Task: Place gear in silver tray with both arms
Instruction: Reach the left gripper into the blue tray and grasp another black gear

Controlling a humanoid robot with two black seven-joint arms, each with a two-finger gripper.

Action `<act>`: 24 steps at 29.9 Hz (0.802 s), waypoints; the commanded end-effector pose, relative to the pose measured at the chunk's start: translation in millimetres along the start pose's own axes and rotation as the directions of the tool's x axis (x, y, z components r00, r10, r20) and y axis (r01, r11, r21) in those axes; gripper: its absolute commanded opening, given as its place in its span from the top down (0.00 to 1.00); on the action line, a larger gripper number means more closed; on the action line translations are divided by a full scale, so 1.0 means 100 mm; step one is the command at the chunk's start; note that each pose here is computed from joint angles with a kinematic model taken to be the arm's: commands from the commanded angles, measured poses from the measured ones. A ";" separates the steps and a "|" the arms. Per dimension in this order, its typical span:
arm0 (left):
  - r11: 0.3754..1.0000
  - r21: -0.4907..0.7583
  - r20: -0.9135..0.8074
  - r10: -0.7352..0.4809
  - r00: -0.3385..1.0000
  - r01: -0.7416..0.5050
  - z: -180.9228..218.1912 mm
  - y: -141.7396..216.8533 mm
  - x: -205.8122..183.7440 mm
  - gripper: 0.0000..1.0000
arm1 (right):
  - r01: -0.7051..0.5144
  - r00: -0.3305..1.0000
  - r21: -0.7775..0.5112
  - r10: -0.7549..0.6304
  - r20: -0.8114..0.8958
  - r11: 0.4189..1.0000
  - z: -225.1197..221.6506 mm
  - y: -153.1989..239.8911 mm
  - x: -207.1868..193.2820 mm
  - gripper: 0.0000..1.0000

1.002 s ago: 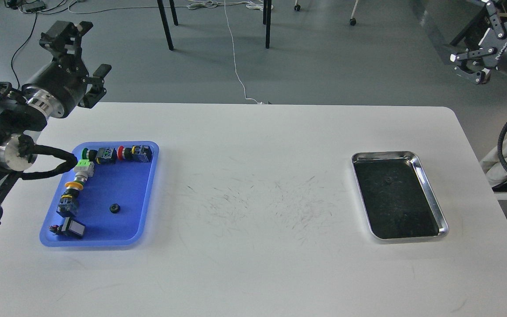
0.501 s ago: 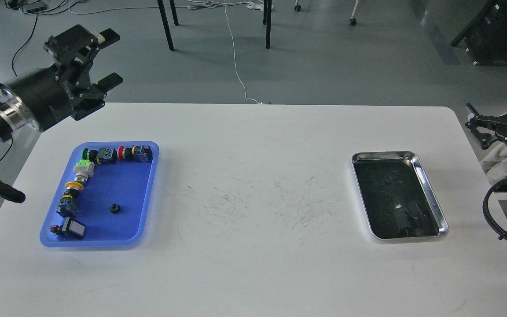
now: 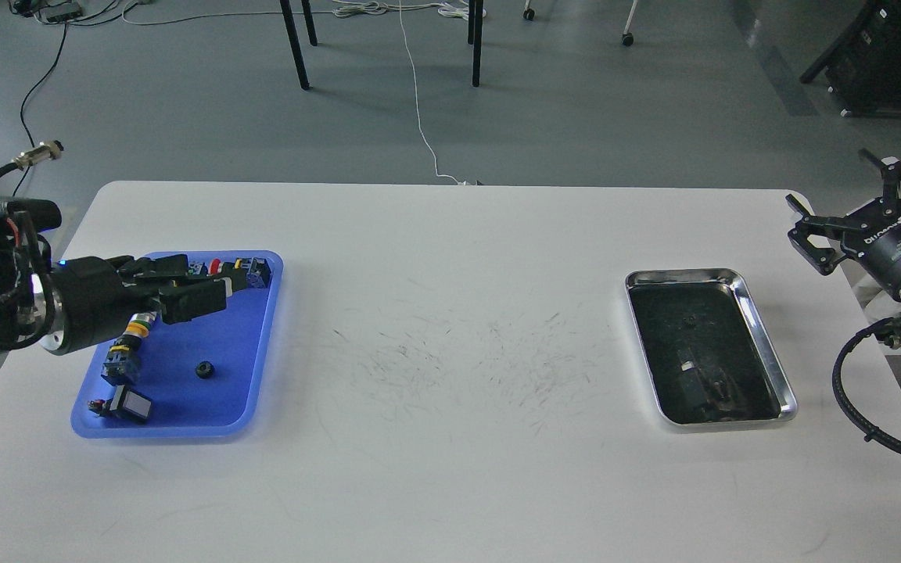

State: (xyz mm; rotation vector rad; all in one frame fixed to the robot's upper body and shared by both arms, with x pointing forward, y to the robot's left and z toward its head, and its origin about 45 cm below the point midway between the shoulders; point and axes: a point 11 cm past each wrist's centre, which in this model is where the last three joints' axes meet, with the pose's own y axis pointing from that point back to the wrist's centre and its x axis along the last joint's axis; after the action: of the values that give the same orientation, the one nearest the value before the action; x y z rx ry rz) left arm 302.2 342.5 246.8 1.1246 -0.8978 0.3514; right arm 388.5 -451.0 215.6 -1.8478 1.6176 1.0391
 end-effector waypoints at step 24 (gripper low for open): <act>0.990 0.016 0.235 -0.137 0.962 0.137 -0.45 -0.53 -0.91 0.08 | -0.008 1.000 -0.019 0.008 -0.019 1.000 0.06 0.01 0.03 0.08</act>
State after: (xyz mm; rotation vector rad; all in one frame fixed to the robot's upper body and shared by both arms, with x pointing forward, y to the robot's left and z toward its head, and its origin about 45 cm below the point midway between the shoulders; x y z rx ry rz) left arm 298.9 373.8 143.6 1.2345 -1.0233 0.1006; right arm 386.0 -448.2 209.2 -1.8711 1.6310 1.0483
